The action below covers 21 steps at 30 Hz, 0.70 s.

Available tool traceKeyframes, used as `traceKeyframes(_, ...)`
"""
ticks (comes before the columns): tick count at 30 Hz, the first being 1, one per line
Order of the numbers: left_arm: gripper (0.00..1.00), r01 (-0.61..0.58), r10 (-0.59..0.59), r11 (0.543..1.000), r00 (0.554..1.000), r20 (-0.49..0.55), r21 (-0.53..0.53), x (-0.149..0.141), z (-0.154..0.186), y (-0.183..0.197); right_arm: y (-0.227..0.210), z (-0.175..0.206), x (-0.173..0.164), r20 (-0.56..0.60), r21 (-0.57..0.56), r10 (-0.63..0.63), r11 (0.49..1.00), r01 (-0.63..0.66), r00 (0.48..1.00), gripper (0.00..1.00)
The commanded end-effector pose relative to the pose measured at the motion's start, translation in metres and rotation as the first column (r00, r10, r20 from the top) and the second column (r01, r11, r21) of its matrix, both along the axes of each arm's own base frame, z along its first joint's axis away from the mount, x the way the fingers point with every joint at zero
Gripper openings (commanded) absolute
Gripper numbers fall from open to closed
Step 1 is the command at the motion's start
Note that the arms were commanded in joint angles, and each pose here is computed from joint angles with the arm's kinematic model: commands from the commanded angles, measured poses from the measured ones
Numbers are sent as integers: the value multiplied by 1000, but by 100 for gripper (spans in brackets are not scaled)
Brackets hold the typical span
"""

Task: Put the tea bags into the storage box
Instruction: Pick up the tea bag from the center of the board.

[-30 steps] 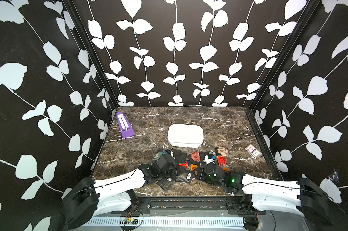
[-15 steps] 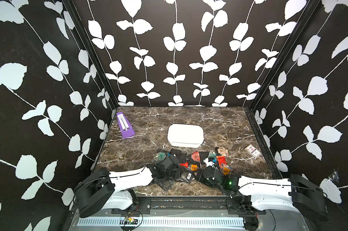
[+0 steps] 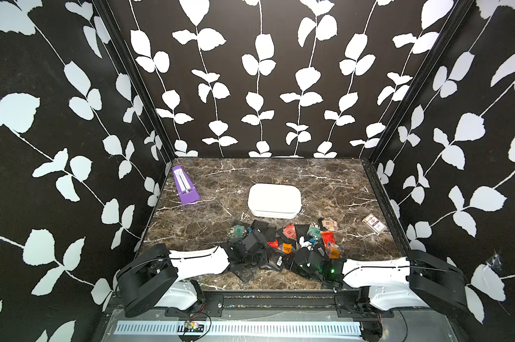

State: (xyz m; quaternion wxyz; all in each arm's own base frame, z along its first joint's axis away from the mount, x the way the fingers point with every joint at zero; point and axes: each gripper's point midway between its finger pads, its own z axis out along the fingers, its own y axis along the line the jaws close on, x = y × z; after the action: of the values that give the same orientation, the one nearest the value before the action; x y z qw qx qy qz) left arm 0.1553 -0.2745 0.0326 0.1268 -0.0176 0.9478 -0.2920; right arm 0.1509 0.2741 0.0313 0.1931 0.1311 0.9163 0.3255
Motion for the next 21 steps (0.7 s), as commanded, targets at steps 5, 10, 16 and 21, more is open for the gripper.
traceKeyframes(5, 0, -9, 10, 999, 1000, -15, 32, -5, -12, 8, 14, 4, 0, -1, 37, 9, 999, -9, 1000, 44)
traceKeyframes(10, 0, -7, 7, 999, 1000, -18, 34, -5, -14, 8, 15, 1, -1, -9, 35, 8, 999, -8, 1000, 39)
traceKeyframes(16, 0, -8, 9, 999, 1000, -21, 39, -7, -16, 10, 17, -1, 0, -7, 33, 3, 999, -2, 1000, 32)
traceKeyframes(21, 0, -9, 10, 999, 1000, -25, 44, -8, -17, 11, 18, -2, 0, -7, 33, 4, 999, -4, 1000, 25)
